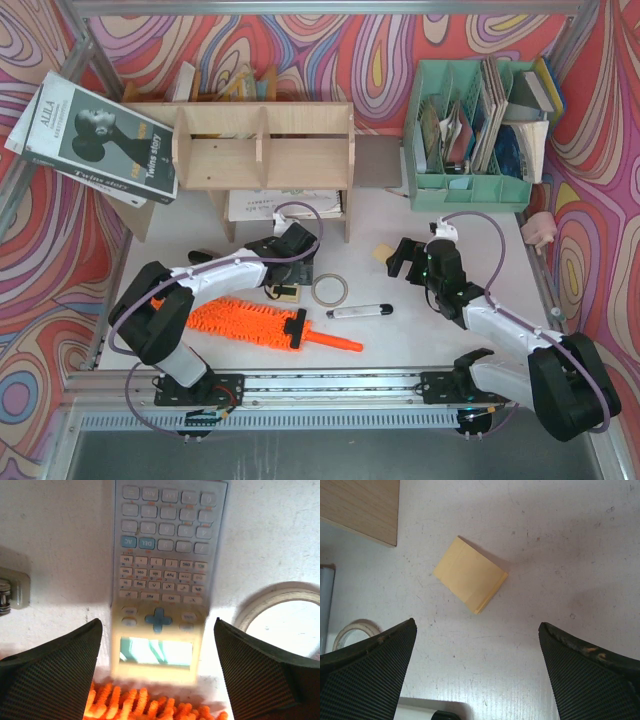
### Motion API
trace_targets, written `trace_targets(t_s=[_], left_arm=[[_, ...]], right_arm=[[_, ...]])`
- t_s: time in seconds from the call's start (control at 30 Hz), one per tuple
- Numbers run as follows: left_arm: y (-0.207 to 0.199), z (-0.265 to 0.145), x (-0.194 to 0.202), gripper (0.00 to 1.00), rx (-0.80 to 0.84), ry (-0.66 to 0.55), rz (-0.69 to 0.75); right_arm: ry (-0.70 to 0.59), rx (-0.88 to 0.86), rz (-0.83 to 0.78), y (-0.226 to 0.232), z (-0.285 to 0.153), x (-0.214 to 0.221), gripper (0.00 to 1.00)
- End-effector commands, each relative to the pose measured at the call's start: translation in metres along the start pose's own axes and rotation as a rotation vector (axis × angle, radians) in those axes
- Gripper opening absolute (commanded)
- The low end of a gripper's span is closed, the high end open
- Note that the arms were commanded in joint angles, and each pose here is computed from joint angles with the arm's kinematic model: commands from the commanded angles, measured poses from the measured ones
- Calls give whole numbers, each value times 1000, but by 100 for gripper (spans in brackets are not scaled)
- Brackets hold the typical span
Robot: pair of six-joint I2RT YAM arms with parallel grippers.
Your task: Dust the bookshelf with a duster
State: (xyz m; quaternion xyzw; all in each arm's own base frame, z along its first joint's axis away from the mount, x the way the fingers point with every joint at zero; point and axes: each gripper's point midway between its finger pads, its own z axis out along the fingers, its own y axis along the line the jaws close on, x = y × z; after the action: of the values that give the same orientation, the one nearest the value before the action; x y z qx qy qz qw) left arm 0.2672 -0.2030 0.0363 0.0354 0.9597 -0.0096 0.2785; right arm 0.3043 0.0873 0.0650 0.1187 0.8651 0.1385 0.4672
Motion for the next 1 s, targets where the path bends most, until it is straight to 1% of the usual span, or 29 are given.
trace_targets(t_s=[0.0,0.03,0.1,0.17,0.27,0.33,0.43,0.53,0.57,0.67,0.77,0.87,0.97], left_arm=[[-8,-13,-8,93,18,-23,-1],[-9,-18,-10,97,22,-31,3],[-6,-29,-13,98,27,-51,3],[-2,-42,-15,98,35,-80,-10],[13,-60,-17,98,33,-135,-49],[28,-71,-16,98,20,-180,-82],[58,-84,-9,98,-41,-250,-149],[96,-98,-2,98,-138,-335,-231],[105,-105,-3,98,-147,-368,-255],[131,-116,3,98,-207,-426,-306],[154,-128,5,98,-256,-492,-358],[166,-134,6,98,-266,-544,-388],[177,-140,6,98,-291,-598,-409]], right_arm=[[-31,-58,-27,12,-4,-7,95],[-33,-73,-37,15,-6,-6,95],[-45,-114,-72,29,-11,-7,95],[-45,-159,-115,44,-17,-7,98],[-43,-200,-160,69,-26,-11,99],[-9,-204,-177,83,-33,-6,99],[56,-262,-193,113,-45,9,99],[109,-310,-190,144,-61,34,99],[130,-329,-201,157,-69,46,99],[183,-310,-223,186,-85,71,99],[207,-252,-196,213,-98,78,99],[268,-202,-187,226,-100,99,99],[291,-200,-192,243,-103,114,99]])
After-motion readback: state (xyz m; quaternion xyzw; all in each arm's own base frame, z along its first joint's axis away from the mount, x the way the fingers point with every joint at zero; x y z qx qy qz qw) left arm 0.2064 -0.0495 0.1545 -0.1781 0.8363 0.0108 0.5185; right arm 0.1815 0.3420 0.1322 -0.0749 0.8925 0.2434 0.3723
